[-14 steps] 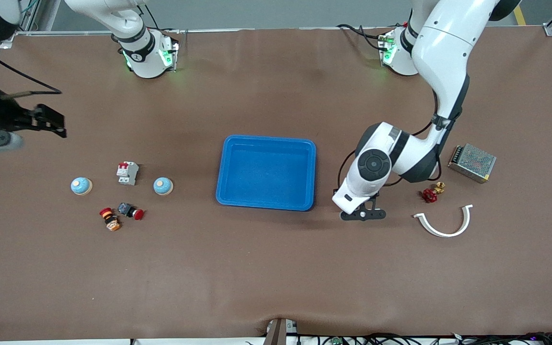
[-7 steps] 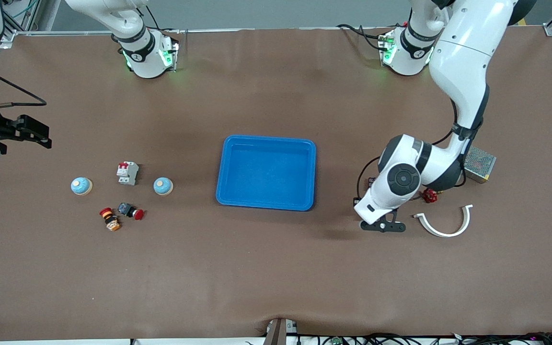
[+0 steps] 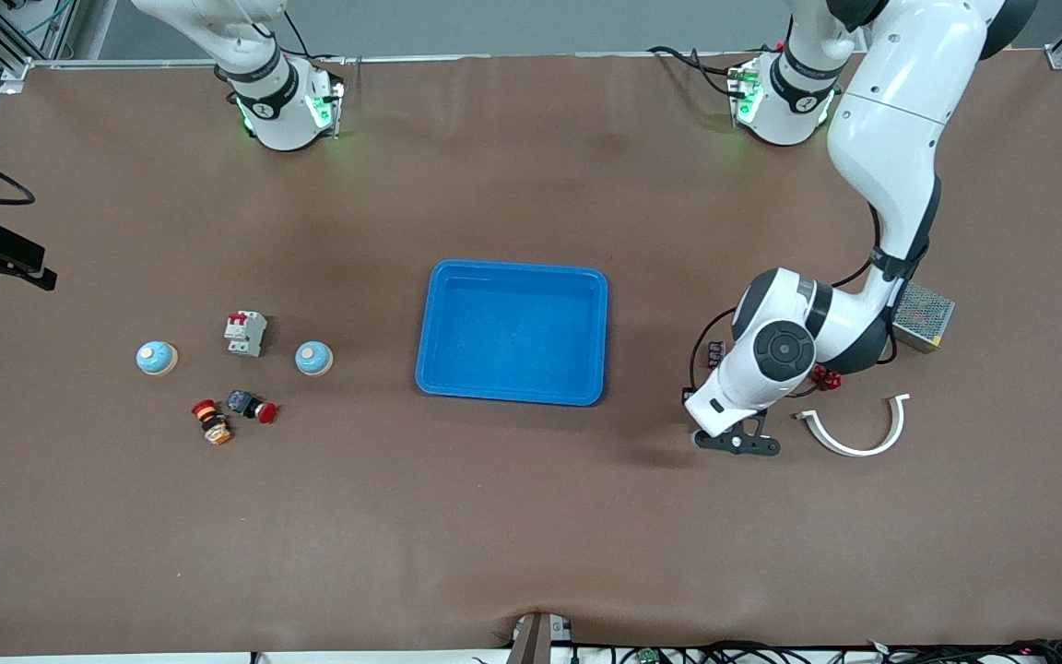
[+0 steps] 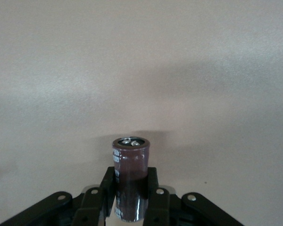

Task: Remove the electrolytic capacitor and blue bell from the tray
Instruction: 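Return the right arm to rest while the left gripper carries the capacitor, then lower the capacitor beside the first capacitor with the left gripper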

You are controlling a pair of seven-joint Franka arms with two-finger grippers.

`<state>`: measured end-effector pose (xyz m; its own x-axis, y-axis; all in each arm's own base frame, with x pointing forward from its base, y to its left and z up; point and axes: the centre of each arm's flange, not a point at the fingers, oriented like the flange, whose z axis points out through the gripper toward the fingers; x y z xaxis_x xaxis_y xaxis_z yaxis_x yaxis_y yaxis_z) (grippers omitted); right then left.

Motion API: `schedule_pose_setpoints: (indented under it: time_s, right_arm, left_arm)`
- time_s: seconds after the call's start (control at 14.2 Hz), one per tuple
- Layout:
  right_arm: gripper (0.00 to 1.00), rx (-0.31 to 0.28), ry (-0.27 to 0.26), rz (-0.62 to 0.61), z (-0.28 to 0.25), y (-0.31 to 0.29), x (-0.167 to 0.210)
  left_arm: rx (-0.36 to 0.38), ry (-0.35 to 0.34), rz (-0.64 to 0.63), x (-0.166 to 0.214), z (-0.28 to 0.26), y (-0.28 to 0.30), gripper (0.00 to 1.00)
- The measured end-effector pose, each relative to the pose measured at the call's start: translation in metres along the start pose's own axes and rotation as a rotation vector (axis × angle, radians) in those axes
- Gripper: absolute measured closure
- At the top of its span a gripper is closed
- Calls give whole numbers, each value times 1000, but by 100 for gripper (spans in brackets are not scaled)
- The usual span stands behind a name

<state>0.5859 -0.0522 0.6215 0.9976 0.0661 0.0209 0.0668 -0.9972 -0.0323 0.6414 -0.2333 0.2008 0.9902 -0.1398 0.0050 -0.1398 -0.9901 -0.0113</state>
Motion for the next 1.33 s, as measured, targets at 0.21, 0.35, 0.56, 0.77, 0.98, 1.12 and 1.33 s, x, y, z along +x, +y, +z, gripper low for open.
schedule_pose_setpoints:
  time_s: [0.21,0.35,0.56,0.77,0.98,1.12,1.33]
  right_arm:
    - [0,5,7,-10,1,-6,3]
    - [0,6,7,-17,1,-10,3]
    - [0,8,4,-33,2,-20,4]
    - [0,8,2,-27,3,-37,6]
    - [0,7,2,-22,6,-38,5]
    - [0,5,13,-19,8,-37,1]
    - [0,4,20,25,8,-36,-4]
  left_arm:
    - [-4,4,0,0,6,0,70]
    - [-6,7,-1,0,8,0,70]
    - [-5,6,-2,0,10,-1,70]
    - [-5,7,-9,1,14,-6,70]
    - [-6,10,-14,2,15,-9,70]
    - [-6,10,-14,2,16,-9,70]
    - [-6,11,-14,2,16,-9,70]
